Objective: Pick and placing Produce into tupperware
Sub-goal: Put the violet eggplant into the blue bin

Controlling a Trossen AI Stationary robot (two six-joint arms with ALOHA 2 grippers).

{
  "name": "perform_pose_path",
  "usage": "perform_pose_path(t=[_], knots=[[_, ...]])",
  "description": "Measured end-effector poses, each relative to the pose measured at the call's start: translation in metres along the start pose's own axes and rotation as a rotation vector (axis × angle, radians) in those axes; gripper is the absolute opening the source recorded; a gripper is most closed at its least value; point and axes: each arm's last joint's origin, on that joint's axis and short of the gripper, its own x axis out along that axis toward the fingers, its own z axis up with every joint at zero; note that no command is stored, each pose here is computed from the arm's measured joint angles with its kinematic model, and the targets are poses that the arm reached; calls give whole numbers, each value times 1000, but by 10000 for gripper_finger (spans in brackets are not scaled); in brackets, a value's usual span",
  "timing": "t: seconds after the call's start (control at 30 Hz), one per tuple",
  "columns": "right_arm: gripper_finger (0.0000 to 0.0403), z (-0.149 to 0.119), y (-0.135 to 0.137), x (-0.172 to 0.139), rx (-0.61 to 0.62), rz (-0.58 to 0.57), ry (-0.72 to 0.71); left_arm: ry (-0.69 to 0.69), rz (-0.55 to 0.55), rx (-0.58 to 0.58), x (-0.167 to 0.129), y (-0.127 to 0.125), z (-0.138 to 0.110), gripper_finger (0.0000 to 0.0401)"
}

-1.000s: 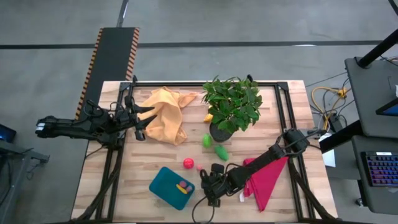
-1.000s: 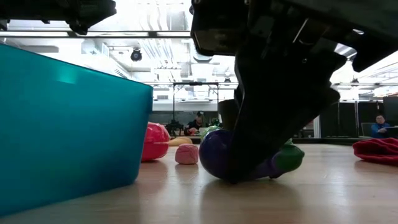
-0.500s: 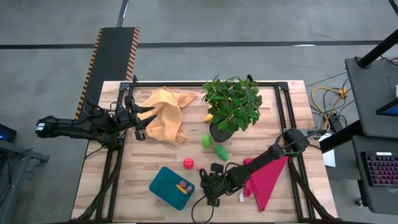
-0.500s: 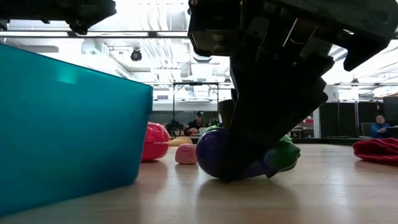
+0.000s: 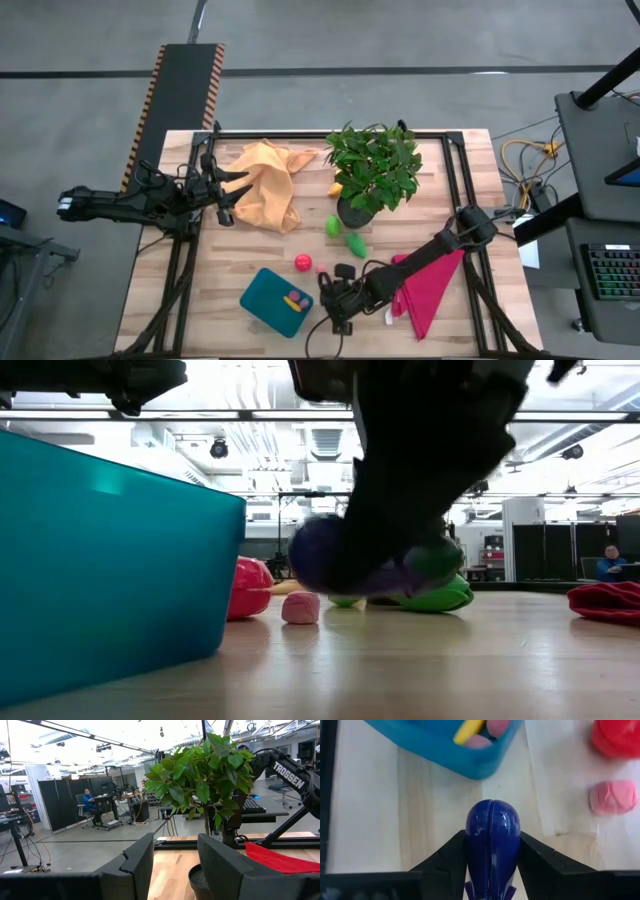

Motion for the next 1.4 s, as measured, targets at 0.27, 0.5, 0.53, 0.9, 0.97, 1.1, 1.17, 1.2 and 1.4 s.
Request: perform_pose_path(t=[0.27, 0.5, 0.53, 0.9, 0.97, 1.1, 1.17, 1.2, 1.4], knots=[[138, 15, 7, -9, -70, 24, -51, 0, 0, 0, 0, 0, 0, 140], [137, 29, 12, -19, -98, 36, -103, 0, 0, 0, 0, 0, 0, 140], [137, 31, 13, -20, -105, 39, -109, 0, 0, 0, 0, 0, 0, 140], [137, 43, 17, -29, -180, 39, -160, 0, 0, -1, 0, 0, 0, 140], [137, 47, 17, -31, -189, 42, -171, 0, 0, -1, 0, 0, 0, 140], [137, 53, 18, -35, -225, 46, -195, 0, 0, -1, 0, 0, 0, 140], [137, 55, 17, -36, -235, 46, -205, 0, 0, -1, 0, 0, 0, 140], [137, 57, 17, -36, -239, 45, -209, 0, 0, -1, 0, 0, 0, 140], [137, 70, 10, -37, -283, 33, -297, 0, 0, -1, 0, 0, 0, 140]])
